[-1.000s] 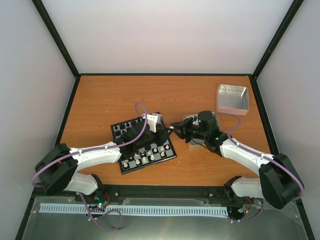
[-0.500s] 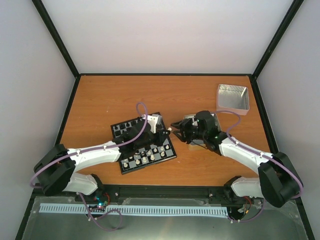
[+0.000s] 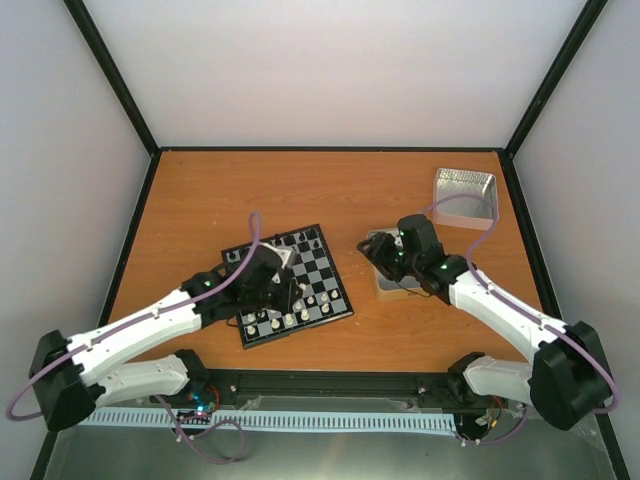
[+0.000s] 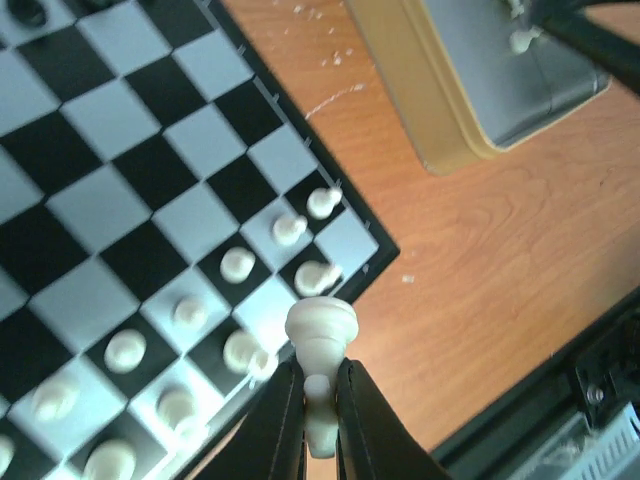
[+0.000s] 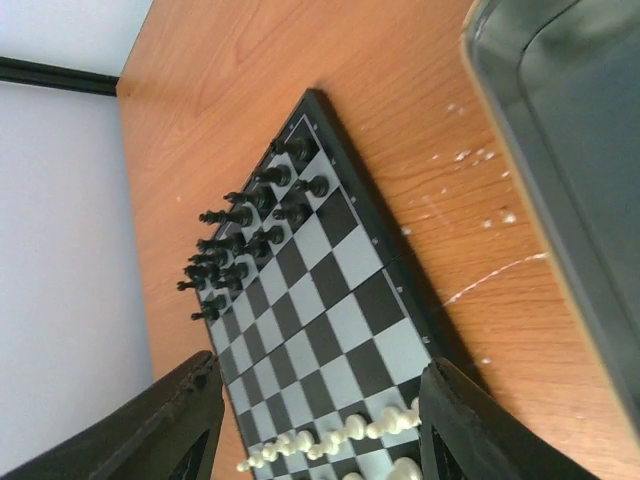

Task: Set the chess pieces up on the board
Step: Place the chess piece on the chessboard.

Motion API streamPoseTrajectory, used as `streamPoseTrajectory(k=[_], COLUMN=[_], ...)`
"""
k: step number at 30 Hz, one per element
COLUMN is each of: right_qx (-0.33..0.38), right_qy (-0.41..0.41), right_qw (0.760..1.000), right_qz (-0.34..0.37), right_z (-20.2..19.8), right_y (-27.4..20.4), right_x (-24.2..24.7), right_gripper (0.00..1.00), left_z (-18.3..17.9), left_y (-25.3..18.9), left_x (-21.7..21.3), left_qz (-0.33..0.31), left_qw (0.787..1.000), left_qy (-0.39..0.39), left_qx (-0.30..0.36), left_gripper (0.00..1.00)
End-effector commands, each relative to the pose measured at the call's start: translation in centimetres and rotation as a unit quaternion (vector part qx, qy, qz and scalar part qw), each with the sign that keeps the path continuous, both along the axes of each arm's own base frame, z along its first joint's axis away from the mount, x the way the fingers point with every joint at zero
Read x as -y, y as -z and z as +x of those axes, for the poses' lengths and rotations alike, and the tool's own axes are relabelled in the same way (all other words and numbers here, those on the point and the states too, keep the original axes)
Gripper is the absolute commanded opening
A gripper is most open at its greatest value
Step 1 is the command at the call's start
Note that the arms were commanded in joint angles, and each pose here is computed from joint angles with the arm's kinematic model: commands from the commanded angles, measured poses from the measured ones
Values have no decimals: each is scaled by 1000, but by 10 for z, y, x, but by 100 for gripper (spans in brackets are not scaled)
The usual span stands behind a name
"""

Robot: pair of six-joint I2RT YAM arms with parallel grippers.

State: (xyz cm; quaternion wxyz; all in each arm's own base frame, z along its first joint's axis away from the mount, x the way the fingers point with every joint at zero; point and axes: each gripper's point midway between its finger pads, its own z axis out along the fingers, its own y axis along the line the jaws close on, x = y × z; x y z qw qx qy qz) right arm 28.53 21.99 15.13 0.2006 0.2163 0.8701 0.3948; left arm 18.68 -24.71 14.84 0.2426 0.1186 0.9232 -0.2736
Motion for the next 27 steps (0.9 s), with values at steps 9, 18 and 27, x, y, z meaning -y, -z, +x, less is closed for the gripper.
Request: streamPoseTrajectory(k=[9,18,27], right_qx=[71,53,51], right_qy=[3,-1,-1], right_qw=[991,993,993], right_qz=[-109,-107,-110], right_z=[-2,-9,-10], right_y=[-2,21,24], right_x=[42,43,44], right_gripper=[55,55,55], left_z=[-73,-87,-71], left_y=[26,52,68], left_x=[-67,-97,-91], left_qz=[119,225,265], left_qw=[978,946,934], left_qy=[-11,-5,27], left_qx=[-173,-235,-237], left_gripper=[2,4,5])
